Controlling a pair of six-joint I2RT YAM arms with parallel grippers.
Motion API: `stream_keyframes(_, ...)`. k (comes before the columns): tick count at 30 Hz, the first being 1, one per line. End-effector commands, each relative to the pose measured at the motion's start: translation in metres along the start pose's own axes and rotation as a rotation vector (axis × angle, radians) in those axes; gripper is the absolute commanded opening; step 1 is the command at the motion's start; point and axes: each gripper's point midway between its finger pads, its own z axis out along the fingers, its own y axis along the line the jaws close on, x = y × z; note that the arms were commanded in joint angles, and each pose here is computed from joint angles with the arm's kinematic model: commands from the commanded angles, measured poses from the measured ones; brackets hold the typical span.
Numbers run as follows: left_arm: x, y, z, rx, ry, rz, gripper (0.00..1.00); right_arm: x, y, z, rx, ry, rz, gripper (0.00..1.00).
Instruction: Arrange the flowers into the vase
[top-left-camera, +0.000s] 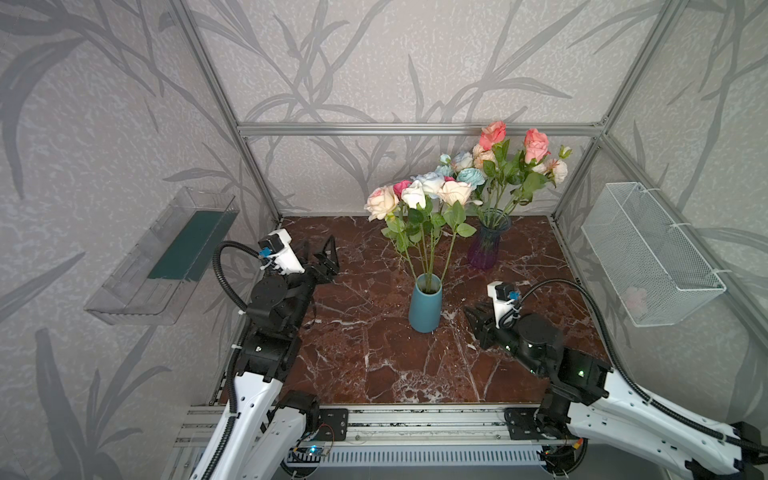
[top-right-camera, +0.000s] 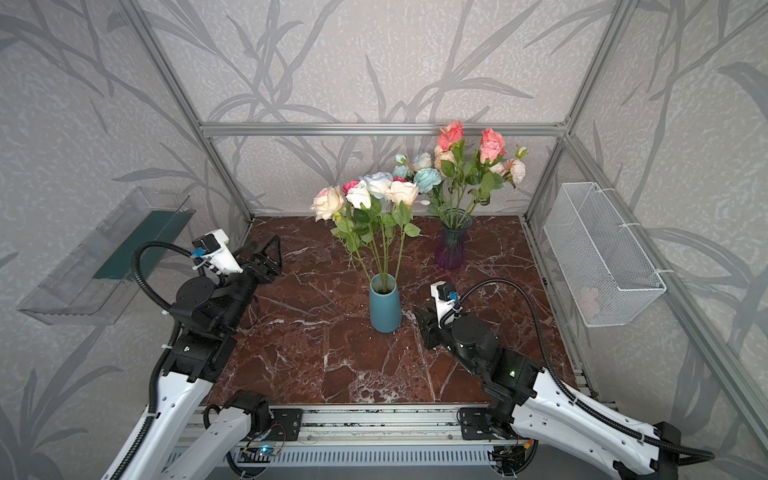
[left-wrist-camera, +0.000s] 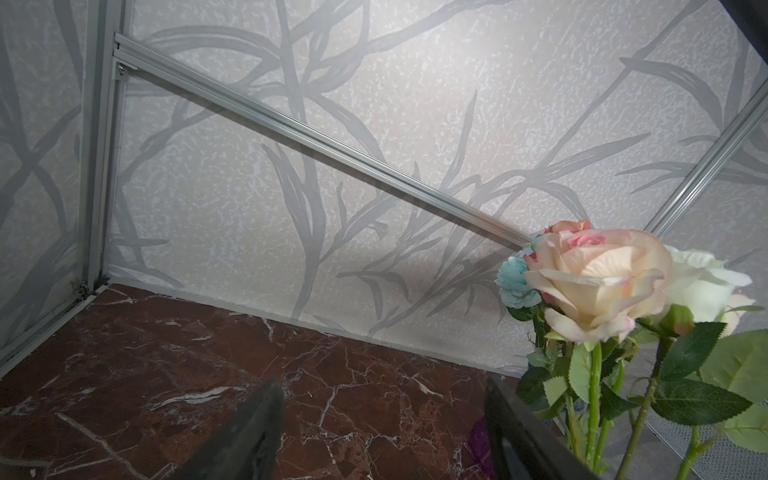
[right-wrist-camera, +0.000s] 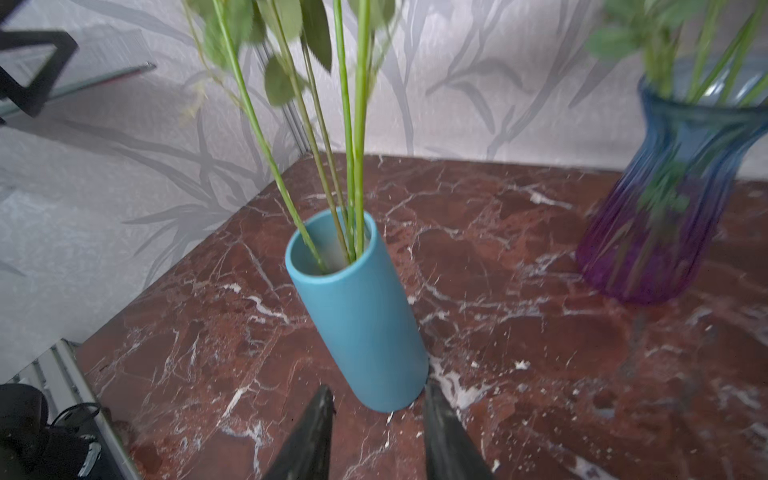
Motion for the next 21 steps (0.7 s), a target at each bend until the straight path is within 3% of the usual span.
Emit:
stream_keyframes(1, -0.004, 0.007, 0.000, -0.035, -0.023, -0.017, 0.76, 0.031, 0.012, 0.015, -0.097, 0.058, 0.134, 0.39)
stream_keyframes(7, 0.006, 0.018, 0.008, -0.090, 0.003, -0.019, 0.76, 0.044, -0.004, 0.022, -0.055, 0.034, 0.064, 0.43)
stream_keyframes(13, 0.017, 0.036, 0.014, -0.178, 0.030, -0.023, 0.77, 0.073, 0.005, 0.036, -0.142, 0.088, 0.130, 0.43)
stream_keyframes(17, 0.024, 0.057, 0.015, -0.300, 0.044, -0.037, 0.81, 0.051, -0.026, 0.024, 0.025, -0.005, 0.073, 0.47)
stream_keyframes(18, 0.026, 0.065, 0.015, -0.350, 0.057, -0.035, 0.98, 0.043, -0.039, 0.018, 0.085, -0.043, 0.053, 0.51)
stream_keyframes(21, 0.033, 0.087, 0.006, -0.526, 0.165, -0.005, 0.99, 0.014, -0.067, -0.005, 0.228, -0.185, 0.043, 0.71)
